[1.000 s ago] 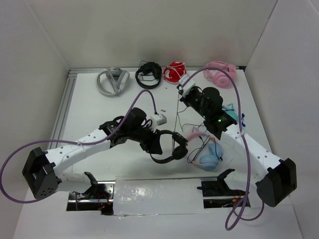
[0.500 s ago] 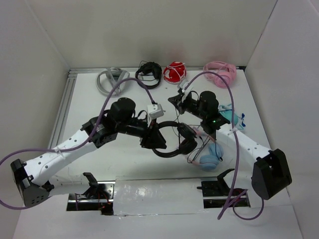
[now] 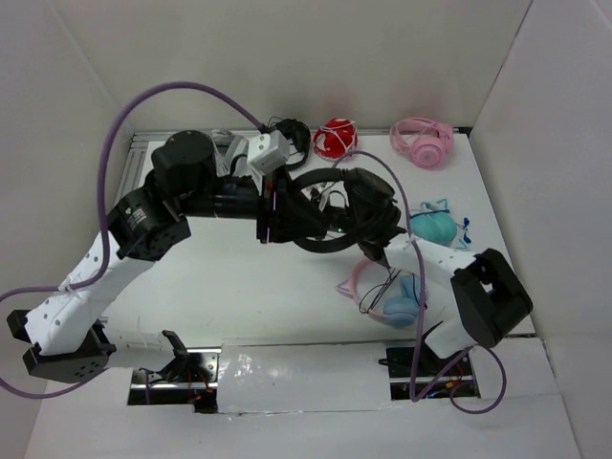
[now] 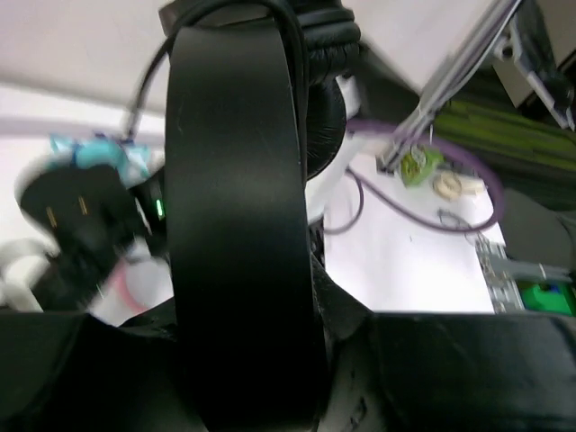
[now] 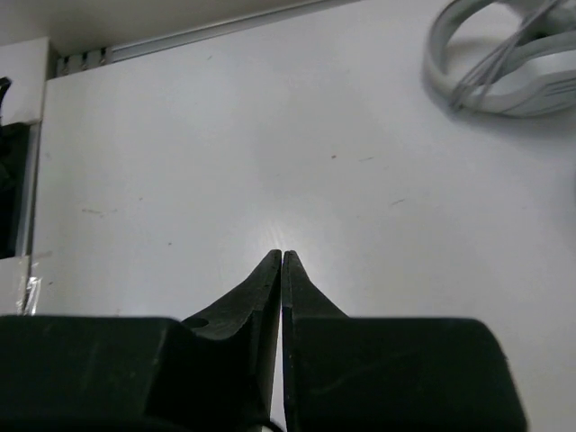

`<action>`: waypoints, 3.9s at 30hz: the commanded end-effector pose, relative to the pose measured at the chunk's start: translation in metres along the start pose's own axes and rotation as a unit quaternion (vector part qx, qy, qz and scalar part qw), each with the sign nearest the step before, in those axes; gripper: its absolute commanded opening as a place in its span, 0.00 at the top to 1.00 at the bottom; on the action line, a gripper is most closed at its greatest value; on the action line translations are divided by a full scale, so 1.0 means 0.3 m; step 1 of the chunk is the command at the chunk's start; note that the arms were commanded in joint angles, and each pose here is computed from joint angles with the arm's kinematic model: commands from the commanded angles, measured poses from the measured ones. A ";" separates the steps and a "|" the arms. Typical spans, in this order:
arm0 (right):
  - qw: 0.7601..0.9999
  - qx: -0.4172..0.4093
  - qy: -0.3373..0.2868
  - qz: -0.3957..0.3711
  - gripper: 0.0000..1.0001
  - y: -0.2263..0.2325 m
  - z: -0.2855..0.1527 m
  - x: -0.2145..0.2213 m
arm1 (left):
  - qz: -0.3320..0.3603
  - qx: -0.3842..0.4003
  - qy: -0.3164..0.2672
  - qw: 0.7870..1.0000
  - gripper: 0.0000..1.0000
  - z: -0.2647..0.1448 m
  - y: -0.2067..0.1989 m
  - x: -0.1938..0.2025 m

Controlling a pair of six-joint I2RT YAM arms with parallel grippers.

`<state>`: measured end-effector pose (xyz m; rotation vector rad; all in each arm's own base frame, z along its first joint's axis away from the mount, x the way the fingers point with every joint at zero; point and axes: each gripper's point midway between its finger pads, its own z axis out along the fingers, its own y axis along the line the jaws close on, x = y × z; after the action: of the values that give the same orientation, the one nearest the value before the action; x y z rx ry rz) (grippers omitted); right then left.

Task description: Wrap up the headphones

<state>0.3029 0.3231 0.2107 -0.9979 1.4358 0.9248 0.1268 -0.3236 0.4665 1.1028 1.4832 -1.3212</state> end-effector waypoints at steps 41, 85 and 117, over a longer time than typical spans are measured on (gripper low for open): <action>0.867 0.472 -0.052 0.154 1.00 -0.057 -0.515 0.188 | -0.193 -0.229 -0.118 0.947 1.00 -0.670 0.820 0.030; 0.893 0.376 -0.195 -0.150 1.00 0.059 -0.556 -0.706 | -0.355 -0.275 0.150 0.881 1.00 -0.105 0.719 0.955; 0.945 0.302 -0.067 -0.105 1.00 -0.260 -0.331 -0.331 | -0.190 0.033 0.181 0.964 1.00 0.084 -0.016 0.902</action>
<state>0.3496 0.1941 0.3003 -0.5720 1.4293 0.2281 0.0678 -0.3203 0.1792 1.0518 2.2005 -1.3687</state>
